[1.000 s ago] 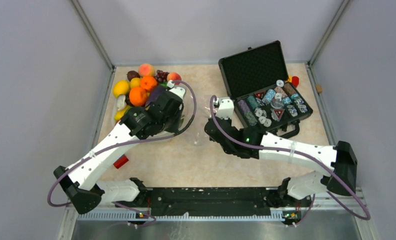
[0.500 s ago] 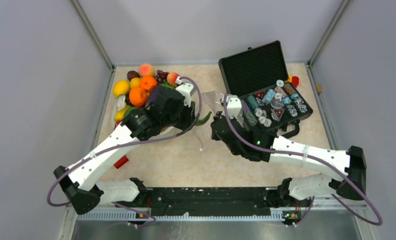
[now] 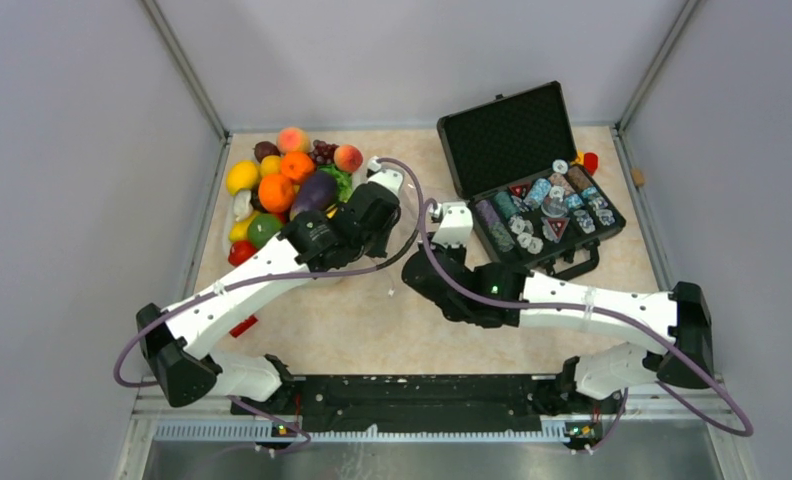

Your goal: Place the food in the zip-top bag and seal the zipper

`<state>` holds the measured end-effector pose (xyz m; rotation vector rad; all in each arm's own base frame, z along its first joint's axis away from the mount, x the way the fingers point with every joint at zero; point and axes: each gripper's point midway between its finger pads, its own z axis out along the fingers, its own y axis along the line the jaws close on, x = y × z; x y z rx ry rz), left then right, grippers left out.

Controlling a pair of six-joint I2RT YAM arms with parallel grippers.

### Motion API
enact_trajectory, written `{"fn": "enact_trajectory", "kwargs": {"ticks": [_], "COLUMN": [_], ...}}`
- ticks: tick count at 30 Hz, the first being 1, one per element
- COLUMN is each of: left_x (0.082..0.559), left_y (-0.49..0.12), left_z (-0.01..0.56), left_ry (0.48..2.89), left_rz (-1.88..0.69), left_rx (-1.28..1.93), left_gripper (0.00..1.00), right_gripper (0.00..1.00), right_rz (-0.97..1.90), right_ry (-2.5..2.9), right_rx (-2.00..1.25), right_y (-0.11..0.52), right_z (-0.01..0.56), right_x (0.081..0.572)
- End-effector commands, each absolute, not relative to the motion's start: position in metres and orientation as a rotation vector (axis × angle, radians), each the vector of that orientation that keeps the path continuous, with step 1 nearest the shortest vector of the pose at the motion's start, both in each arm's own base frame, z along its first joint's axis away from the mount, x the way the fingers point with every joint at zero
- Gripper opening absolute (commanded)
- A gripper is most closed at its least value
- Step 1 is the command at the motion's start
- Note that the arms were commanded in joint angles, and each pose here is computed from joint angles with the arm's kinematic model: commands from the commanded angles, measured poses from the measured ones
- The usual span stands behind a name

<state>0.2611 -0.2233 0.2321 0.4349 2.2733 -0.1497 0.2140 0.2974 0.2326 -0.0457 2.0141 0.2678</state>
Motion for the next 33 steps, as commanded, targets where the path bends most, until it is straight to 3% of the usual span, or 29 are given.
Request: {"fn": "enact_trajectory", "kwargs": {"ticks": [1, 12, 15, 18, 21, 27, 29, 33], "left_x": [0.275, 0.280, 0.271, 0.262, 0.260, 0.260, 0.255, 0.248], "left_y": [-0.201, -0.201, -0.234, -0.274, -0.293, -0.279, -0.272, -0.242], "left_z": [0.226, 0.218, 0.228, 0.255, 0.274, 0.277, 0.289, 0.316], "left_ry": [2.231, 2.222, 2.206, 2.107, 2.024, 2.044, 2.012, 1.940], "left_rz": [0.027, 0.042, -0.196, -0.505, -0.643, -0.586, -0.601, -0.560], "left_rx": [0.362, 0.365, 0.429, 0.470, 0.470, 0.443, 0.425, 0.362], "left_gripper": [0.00, 0.00, 0.11, 0.30, 0.48, 0.56, 0.66, 0.72], "right_gripper": [0.00, 0.00, 0.00, 0.00, 0.00, 0.00, 0.00, 0.00], "right_rz": [0.369, 0.501, 0.470, 0.419, 0.387, 0.342, 0.349, 0.382], "right_ry": [1.952, 1.903, 1.916, 1.955, 1.981, 2.005, 2.011, 2.023], "right_rx": [0.054, 0.102, 0.062, 0.048, 0.033, 0.033, 0.032, 0.024], "right_y": [0.291, 0.265, 0.264, 0.268, 0.274, 0.274, 0.276, 0.281], "right_z": [0.251, 0.283, 0.287, 0.279, 0.269, 0.260, 0.256, 0.252], "right_x": [0.213, 0.217, 0.218, 0.220, 0.221, 0.231, 0.235, 0.238]}}
